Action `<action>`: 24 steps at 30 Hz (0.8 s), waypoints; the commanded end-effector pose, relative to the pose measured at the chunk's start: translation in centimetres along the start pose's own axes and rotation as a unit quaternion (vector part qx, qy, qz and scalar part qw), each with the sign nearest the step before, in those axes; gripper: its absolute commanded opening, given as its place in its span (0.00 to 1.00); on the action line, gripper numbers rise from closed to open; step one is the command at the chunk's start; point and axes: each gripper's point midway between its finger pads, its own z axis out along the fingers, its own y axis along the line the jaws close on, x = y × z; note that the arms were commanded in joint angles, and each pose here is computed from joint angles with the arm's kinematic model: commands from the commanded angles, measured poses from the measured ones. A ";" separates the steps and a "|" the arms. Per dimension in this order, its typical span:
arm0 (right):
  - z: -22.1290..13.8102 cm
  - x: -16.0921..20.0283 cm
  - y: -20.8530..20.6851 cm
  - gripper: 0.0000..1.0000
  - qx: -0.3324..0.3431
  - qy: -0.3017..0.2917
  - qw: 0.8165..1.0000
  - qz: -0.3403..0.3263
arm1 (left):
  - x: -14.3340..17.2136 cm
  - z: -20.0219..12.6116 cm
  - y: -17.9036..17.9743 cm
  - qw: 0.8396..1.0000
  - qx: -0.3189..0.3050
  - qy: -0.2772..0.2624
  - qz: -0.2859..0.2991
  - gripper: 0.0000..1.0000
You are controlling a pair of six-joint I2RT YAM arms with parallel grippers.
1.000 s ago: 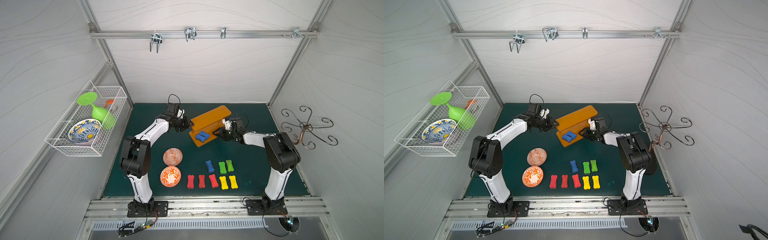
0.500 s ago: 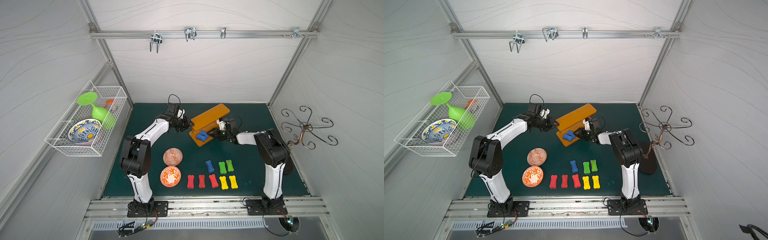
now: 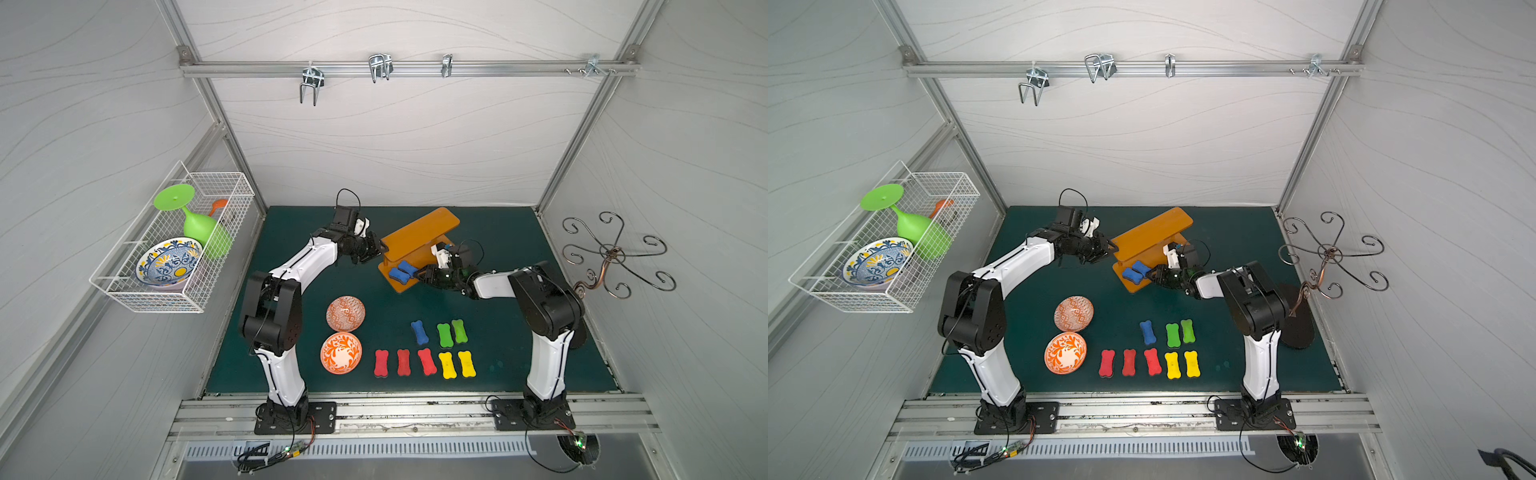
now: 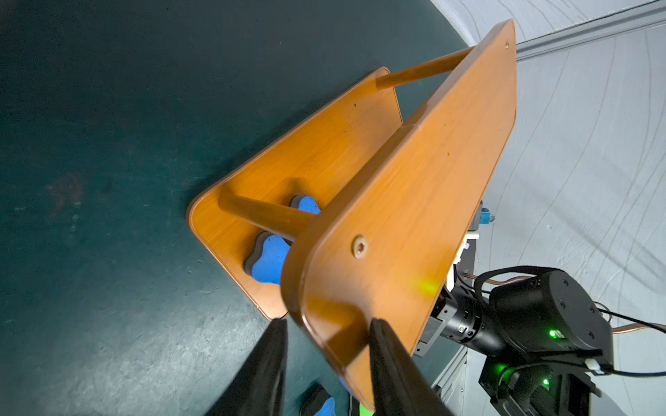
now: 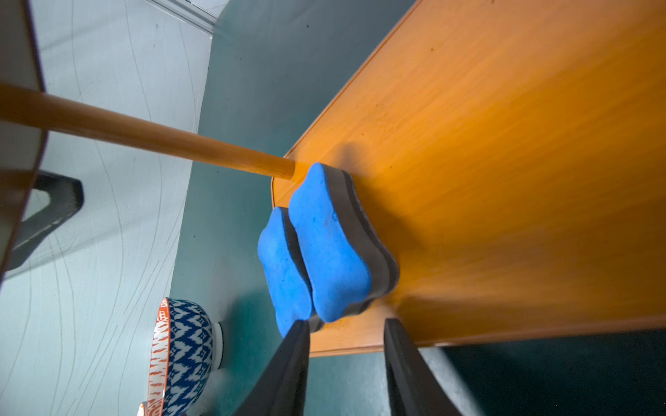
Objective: Remove the whiteboard erasers from the shelf
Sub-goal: Pick up the whiteboard eraser from the shelf.
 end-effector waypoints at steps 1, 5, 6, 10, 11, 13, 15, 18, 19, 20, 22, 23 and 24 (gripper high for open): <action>-0.9 -1.8 0.1 0.40 0.015 -0.034 0.999 -0.014 | -0.7 -0.1 -0.6 1.000 0.010 -0.008 0.009 0.41; -0.1 -2.6 0.3 0.46 0.016 -0.044 0.999 -0.016 | -0.6 0.0 -0.5 1.000 0.010 -0.007 0.008 0.40; 0.2 -2.8 0.4 0.47 0.011 -0.045 0.999 -0.014 | -0.6 0.0 -0.6 1.000 0.012 -0.006 0.008 0.41; 1.3 -3.2 1.0 0.50 -0.003 -0.043 0.999 -0.015 | -0.5 0.2 -0.5 1.000 0.012 -0.003 0.006 0.40; 1.4 -3.2 1.1 0.51 -0.004 -0.043 0.999 -0.016 | -0.5 0.2 -0.5 1.000 0.013 -0.003 0.005 0.41; 1.8 -3.1 1.0 0.51 -0.005 -0.041 0.999 -0.017 | -0.4 0.3 -0.6 1.000 0.013 -0.002 0.007 0.40; 2.1 -2.9 0.8 0.51 -0.005 -0.036 0.999 -0.015 | -0.3 0.3 -0.7 1.000 0.014 -0.001 0.007 0.41; 2.4 -2.5 0.5 0.52 -0.005 -0.027 1.000 -0.016 | -0.3 0.4 -0.7 1.000 0.014 0.001 0.007 0.40; 2.5 -2.3 0.4 0.51 -0.005 -0.024 1.000 -0.018 | -0.3 0.4 -0.7 1.000 0.015 0.000 0.007 0.40; 2.6 -2.1 0.2 0.50 -0.004 -0.020 1.000 -0.017 | -0.2 0.4 -0.8 1.000 0.015 0.001 0.007 0.40; 2.5 -1.5 0.1 0.46 -0.004 -0.015 1.000 -0.018 | -0.2 0.4 -0.8 1.000 0.016 0.001 0.007 0.40; 2.4 -1.3 -0.1 0.44 -0.002 -0.013 1.000 -0.018 | -0.2 0.4 -0.8 1.000 0.016 0.001 0.007 0.40; 2.3 -1.0 -0.2 0.43 0.000 -0.011 1.000 -0.018 | -0.2 0.4 -0.8 1.000 0.016 0.000 0.007 0.40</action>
